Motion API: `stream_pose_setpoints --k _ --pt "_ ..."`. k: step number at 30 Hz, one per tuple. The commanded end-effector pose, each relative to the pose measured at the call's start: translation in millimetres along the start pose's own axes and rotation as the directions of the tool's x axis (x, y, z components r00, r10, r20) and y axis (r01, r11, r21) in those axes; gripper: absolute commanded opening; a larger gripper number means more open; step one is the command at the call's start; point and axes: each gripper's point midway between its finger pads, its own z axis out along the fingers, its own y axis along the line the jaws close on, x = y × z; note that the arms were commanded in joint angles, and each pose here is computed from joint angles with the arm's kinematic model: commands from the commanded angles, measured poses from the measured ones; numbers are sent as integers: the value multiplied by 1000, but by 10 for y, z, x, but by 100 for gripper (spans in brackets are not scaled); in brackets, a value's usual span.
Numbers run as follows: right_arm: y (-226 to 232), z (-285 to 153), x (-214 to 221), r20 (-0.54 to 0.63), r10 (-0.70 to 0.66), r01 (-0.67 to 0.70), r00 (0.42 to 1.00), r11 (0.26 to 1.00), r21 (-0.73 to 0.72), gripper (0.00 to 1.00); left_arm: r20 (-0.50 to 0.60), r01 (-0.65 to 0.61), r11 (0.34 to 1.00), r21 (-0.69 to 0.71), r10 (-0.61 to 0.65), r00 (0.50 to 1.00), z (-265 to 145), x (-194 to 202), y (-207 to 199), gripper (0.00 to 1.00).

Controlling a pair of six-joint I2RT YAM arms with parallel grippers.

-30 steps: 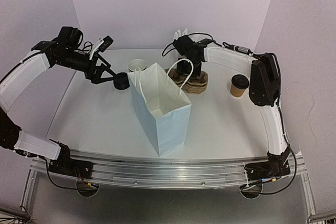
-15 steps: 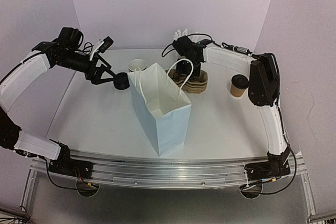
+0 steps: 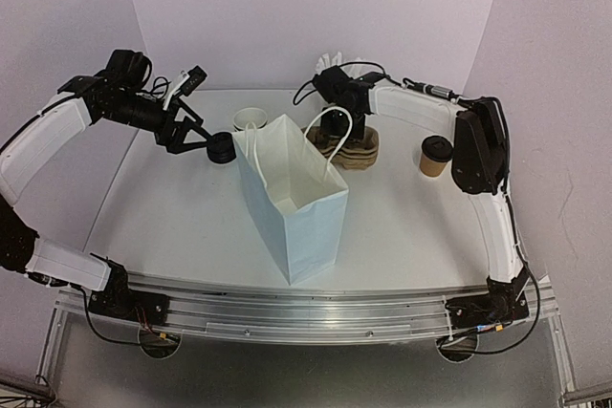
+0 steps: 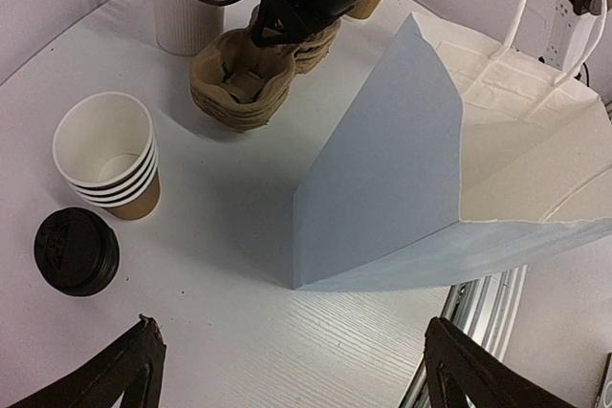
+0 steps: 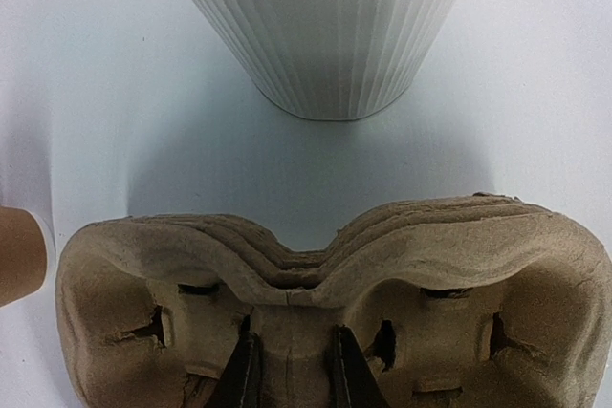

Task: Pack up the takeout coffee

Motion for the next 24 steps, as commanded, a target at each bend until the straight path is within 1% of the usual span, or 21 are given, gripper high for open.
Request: stream_pose_setpoints --k 1,7,12,17,20,24 --pt "25 -323 -207 70 -21 22 997 1000 -6 0 35 -25 1000 14 25 999 -31 -81 -36 94" --pt "58 -496 -312 119 -32 33 992 999 -9 1 39 -31 999 14 30 999 -42 -92 -45 94" --pt "34 -402 -237 97 -32 32 995 999 4 14 43 -32 999 16 31 999 -43 -94 -53 94" --pt "17 -325 -169 77 -32 31 997 999 12 17 41 -30 999 19 29 999 -43 -90 -59 94" --pt "10 -311 -159 74 -35 34 997 999 16 26 43 -29 999 20 28 999 -42 -87 -58 94" --pt "-2 -297 -144 68 -39 37 997 999 19 26 43 -28 999 26 26 999 -34 -88 -63 94"
